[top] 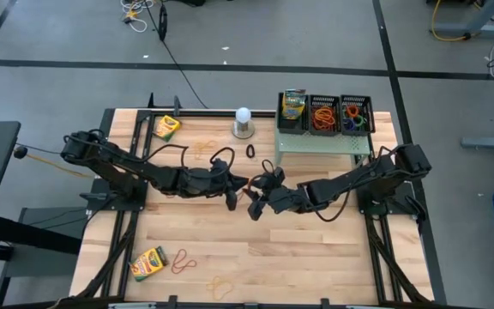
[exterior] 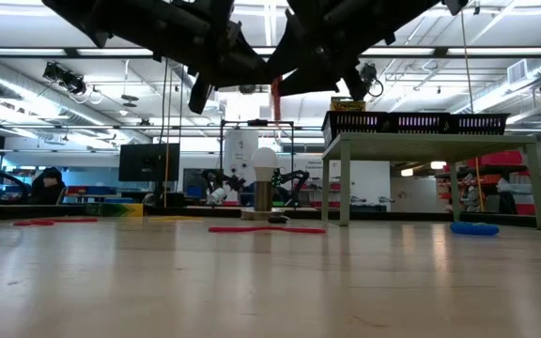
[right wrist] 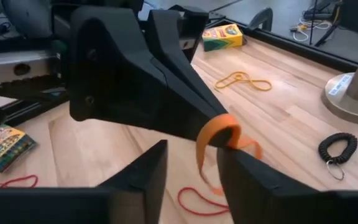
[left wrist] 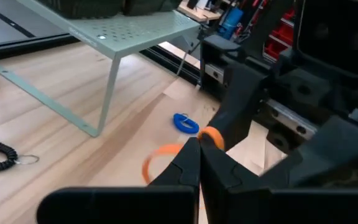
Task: Pick & Place Office Desk Supplies
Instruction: Put the orange rubber band into the middle basket on the shelf
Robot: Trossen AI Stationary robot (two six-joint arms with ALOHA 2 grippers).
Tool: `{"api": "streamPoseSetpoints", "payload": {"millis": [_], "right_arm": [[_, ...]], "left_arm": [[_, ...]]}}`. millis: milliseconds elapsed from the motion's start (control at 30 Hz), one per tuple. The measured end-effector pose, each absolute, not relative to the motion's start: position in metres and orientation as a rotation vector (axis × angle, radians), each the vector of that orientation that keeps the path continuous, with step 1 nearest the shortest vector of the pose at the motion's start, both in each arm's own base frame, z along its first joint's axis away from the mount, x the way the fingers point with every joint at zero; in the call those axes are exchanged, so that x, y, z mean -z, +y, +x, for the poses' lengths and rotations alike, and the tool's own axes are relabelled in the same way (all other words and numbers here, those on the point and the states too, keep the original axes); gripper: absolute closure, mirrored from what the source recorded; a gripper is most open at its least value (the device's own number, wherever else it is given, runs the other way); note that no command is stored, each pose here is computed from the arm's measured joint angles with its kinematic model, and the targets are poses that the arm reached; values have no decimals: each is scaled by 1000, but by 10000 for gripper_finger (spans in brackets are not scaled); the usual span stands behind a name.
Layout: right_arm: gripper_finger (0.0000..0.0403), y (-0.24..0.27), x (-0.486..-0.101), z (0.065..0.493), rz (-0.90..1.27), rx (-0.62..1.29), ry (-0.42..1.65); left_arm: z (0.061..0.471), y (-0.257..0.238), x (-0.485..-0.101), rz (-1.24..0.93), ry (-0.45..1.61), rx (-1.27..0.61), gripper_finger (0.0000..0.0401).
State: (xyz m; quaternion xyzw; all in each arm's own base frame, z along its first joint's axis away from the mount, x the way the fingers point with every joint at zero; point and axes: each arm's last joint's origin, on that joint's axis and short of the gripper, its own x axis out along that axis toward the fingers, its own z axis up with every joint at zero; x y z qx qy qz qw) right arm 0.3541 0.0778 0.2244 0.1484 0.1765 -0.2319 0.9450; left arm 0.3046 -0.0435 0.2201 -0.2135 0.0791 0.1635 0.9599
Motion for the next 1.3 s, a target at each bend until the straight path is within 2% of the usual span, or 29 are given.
{"api": "streamPoseSetpoints", "payload": {"millis": [233, 300, 400, 600, 767, 900, 1133, 1300], "right_arm": [[371, 79, -230, 352, 309, 463, 348], [394, 78, -238, 349, 308, 450, 331], [391, 78, -250, 341, 283, 421, 335], [397, 70, -273, 315, 214, 412, 406], [399, 60, -304, 288, 198, 396, 390], [401, 45, -343, 261, 191, 422, 386], [401, -3, -413, 213, 157, 607, 507], [402, -47, -424, 196, 203, 761, 608]], "left_arm": [[302, -45, -226, -394, 155, -305, 400], [299, -45, -231, -360, 146, -299, 399], [293, -43, -242, -322, 137, -292, 387], [276, -32, -256, -371, 210, -196, 332], [266, -30, -253, -311, 306, -234, 306], [267, -29, -248, -295, 288, -242, 322], [259, -22, -218, -400, 218, -275, 393], [253, -21, -207, -463, 199, -301, 392]]}}
